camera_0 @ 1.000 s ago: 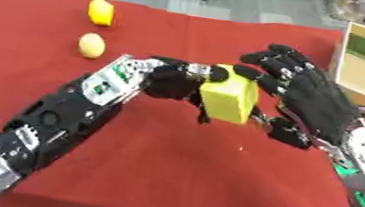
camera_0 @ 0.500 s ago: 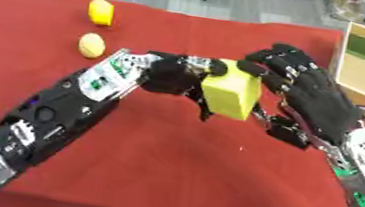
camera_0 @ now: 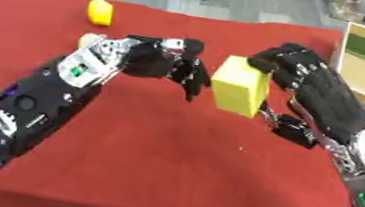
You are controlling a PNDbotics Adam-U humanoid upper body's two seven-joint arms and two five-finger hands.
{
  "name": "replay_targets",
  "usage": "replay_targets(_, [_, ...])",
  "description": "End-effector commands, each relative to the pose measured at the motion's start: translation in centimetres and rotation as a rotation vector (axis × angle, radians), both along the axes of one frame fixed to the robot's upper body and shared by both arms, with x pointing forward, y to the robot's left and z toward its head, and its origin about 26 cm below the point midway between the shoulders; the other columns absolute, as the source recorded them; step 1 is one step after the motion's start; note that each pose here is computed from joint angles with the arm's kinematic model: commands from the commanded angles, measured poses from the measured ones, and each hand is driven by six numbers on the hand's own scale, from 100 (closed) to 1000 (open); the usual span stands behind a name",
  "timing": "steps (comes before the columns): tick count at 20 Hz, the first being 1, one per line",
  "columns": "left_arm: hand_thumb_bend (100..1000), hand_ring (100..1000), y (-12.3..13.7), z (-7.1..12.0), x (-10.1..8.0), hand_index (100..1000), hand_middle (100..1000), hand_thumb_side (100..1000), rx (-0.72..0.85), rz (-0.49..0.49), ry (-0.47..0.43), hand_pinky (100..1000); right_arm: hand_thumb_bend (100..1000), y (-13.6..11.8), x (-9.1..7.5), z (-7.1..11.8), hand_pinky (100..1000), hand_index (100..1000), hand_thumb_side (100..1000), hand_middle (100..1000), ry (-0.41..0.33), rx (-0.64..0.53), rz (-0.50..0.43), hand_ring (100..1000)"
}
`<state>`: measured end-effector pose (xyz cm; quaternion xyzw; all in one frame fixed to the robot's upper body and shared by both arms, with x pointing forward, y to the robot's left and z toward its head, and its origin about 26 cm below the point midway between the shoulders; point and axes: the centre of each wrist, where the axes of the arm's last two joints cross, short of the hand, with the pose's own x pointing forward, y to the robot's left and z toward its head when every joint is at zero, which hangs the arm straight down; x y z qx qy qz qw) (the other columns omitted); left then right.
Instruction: Pick up the objects with one hand, pass them to the other hand, and then place them into the box on the other side of the table.
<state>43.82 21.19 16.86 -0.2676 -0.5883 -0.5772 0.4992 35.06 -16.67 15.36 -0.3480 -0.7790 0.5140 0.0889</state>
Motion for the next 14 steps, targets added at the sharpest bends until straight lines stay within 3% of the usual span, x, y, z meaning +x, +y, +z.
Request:
replay_targets(1, [352,574,3.5,3.0,-0.4,757,550,1000,-0.041,0.057,-0.100,769,100,-3.3,0.9,1.0,858,568,100,739,0.009,0.033,-0.127,830])
replay_targets(3, [332,572,5.6,3.7,-1.2,756,548,1000,-0.083,0.098,-0.141,770,100,-6.1,1.6,1.3,855,575,111,735,0.039,0.069,-0.243,846])
replay_targets(8, [303,570,9.9,4.6,-3.3,754,545,1000,-0.176,0.218,-0.225,769,100,-14.2,3.9,1.1,843,609,267,707,0.194,0.186,-0.566,895])
replay_targets(11, [287,569,11.3,4.4,-4.2,752,543,1000,-0.200,0.276,-0.255,769,100,-19.0,5.2,0.7,843,740,487,719,0.285,0.245,-0.712,918])
replay_targets(12, [287,567,11.8,4.2,-4.3,751,541,1000,-0.205,0.300,-0.259,768,100,-20.3,5.5,0.6,847,870,679,736,0.305,0.246,-0.749,922])
replay_targets(14, [277,567,12.5,3.7,-4.5,750,542,1000,-0.211,0.347,-0.263,767,100,-22.5,5.9,0.5,850,927,801,745,0.330,0.235,-0.805,924])
